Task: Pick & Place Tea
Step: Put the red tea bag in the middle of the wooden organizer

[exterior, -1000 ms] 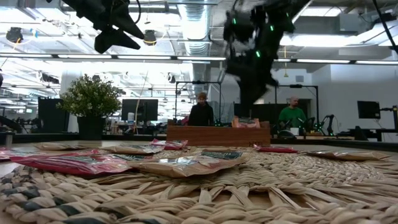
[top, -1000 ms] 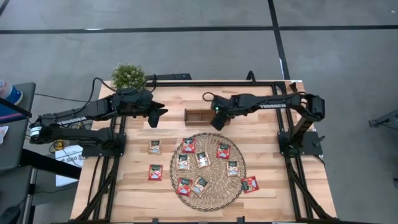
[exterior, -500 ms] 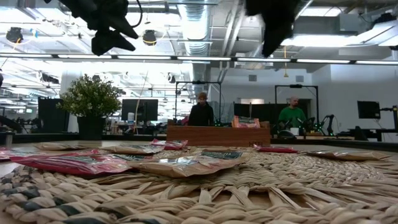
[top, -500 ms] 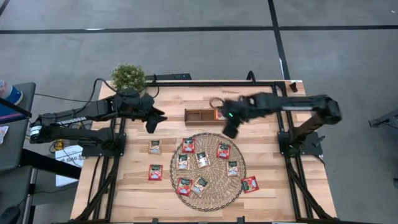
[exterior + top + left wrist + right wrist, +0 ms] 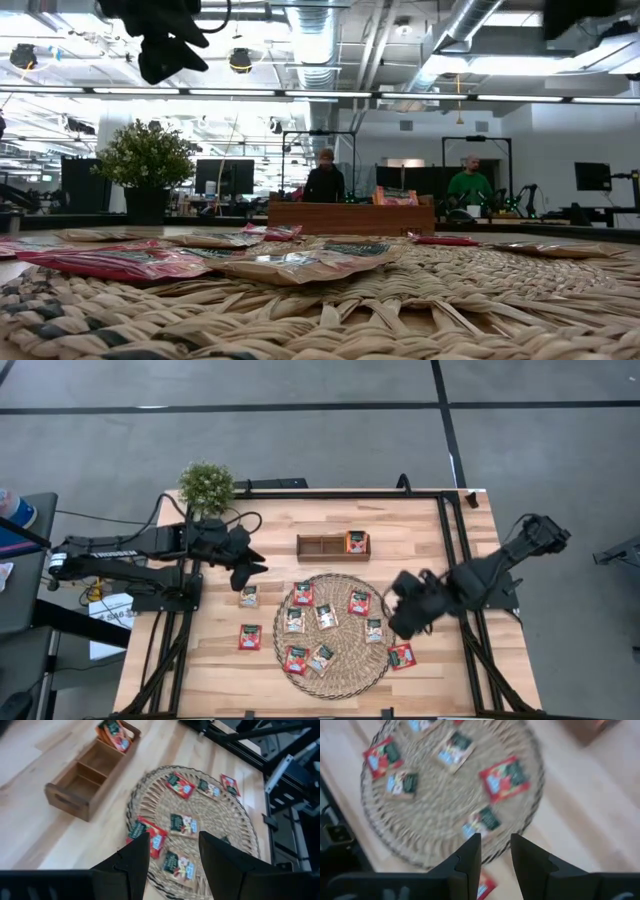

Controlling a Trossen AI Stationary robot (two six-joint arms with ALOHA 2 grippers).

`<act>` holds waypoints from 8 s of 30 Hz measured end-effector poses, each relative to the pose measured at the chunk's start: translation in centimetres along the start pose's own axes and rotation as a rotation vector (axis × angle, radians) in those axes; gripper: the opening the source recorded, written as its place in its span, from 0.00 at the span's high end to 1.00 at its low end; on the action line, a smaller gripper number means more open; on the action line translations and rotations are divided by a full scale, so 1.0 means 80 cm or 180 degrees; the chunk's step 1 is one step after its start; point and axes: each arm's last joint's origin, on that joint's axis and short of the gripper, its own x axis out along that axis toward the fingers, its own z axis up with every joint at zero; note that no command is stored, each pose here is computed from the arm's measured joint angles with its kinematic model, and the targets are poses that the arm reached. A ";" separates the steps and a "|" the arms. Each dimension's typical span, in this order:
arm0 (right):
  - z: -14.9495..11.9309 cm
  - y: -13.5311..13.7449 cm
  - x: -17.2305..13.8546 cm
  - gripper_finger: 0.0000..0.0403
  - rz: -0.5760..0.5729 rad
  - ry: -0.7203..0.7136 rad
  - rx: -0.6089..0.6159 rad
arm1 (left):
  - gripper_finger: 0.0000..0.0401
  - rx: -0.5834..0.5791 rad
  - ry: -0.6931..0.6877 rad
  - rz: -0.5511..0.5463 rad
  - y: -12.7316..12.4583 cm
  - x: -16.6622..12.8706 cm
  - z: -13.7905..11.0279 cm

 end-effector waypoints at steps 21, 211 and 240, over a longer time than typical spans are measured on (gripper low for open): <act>-0.076 0.055 0.050 0.76 -0.0231 0.0673 -0.2168 | 0.60 -0.0495 -0.0172 0.0383 -0.005 0.005 -0.003; 0.310 -0.098 0.084 1.00 -0.1110 -0.0593 -0.1582 | 0.60 0.0621 -0.1190 0.0122 -0.007 -0.103 -0.008; 0.273 -0.122 0.177 1.00 -0.0964 -0.0293 -0.1769 | 0.60 0.0576 -0.1279 -0.0255 0.035 -0.072 -0.094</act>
